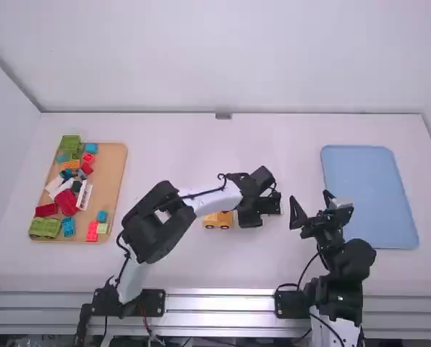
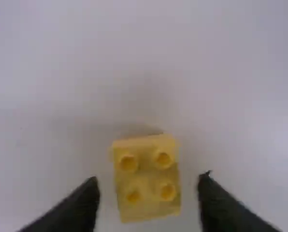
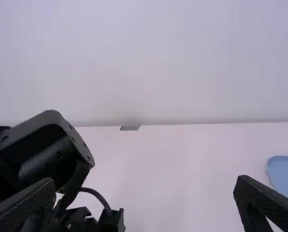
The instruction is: Assemble lego blocks to make yellow taxi
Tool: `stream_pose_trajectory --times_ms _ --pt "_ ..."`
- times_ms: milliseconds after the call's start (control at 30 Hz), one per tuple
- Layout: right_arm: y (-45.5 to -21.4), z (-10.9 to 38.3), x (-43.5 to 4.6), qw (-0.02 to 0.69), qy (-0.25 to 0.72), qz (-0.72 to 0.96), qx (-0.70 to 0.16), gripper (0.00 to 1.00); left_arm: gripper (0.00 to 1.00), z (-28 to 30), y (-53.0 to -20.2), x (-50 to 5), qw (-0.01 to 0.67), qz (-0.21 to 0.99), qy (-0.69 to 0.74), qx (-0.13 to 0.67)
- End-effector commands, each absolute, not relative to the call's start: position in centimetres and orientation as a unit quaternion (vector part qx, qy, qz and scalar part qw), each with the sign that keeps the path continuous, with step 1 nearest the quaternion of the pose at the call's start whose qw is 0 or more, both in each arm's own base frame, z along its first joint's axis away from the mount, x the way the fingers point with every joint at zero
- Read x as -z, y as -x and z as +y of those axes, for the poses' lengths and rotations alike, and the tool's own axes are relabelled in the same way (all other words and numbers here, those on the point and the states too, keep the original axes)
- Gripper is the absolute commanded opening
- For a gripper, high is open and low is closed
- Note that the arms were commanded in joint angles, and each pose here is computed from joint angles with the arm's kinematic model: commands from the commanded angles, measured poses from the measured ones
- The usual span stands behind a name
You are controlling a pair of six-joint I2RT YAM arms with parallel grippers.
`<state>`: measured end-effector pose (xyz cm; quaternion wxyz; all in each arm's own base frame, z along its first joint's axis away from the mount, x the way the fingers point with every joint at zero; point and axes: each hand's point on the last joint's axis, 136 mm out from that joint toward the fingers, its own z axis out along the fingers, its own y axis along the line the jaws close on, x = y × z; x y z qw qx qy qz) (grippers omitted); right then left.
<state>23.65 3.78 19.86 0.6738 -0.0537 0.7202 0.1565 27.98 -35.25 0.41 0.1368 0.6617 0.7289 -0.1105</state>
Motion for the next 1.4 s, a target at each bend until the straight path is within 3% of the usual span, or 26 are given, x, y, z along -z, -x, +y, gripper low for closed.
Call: stream_pose_trajectory --times_ms 0,33,233,267,433,600,867,1000,1167,1267,1300,1367 --pt "-23.7 3.8 -19.5 0.671 0.052 0.723 -0.157 0.98 0.85 -35.0 -27.8 0.2 0.127 0.731 -0.661 0.11" --pt "-23.7 3.8 -19.4 0.67 0.054 0.723 -0.158 0.98 0.91 -35.0 -27.8 0.2 0.128 0.731 -0.661 0.109" --pt "-23.8 3.6 -19.6 0.673 0.05 0.722 -0.154 0.98 0.93 -34.9 -27.7 -1.2 0.123 0.733 -0.66 0.109" --pt "-23.8 3.6 -19.8 0.677 0.052 0.718 -0.153 0.98 0.99 -34.7 -28.2 -2.4 0.122 0.742 -0.651 0.103" --pt "-24.0 3.2 -20.4 0.687 0.047 0.711 -0.143 0.98 0.99 -33.0 -31.3 -6.1 0.153 0.784 -0.597 0.074" --pt "-24.5 3.3 -20.5 0.681 0.05 0.716 -0.146 0.99 0.99 -31.6 -31.9 -8.9 0.169 0.783 -0.589 0.102" --pt "-27.2 5.6 -20.6 0.612 0.136 0.762 -0.161 0.98 0.99 -27.2 -34.4 -13.2 0.248 0.821 -0.507 0.084" --pt "-29.6 8.5 -19.6 0.556 0.221 0.784 -0.167 0.98 0.99 -24.3 -34.3 -14.6 0.297 0.833 -0.461 0.064" --pt "-32.5 11.8 -15.7 0.428 0.347 0.825 -0.124 0.98 0.99 -20.5 -33.6 -16.3 0.369 0.838 -0.395 0.069" --pt "-32.6 12.8 -13.4 0.356 0.436 0.821 -0.091 0.98 0.99 -17.8 -33.9 -17.1 0.405 0.847 -0.339 0.064" --pt "-32.6 13.4 -11.4 0.3 0.499 0.81 -0.068 0.98 0.99 -15.5 -34.2 -17.8 0.434 0.848 -0.298 0.059" --pt "-32.9 13.6 -9.9 0.259 0.529 0.807 -0.048 0.98 0.99 -13.3 -34.2 -18.2 0.457 0.845 -0.273 0.047"
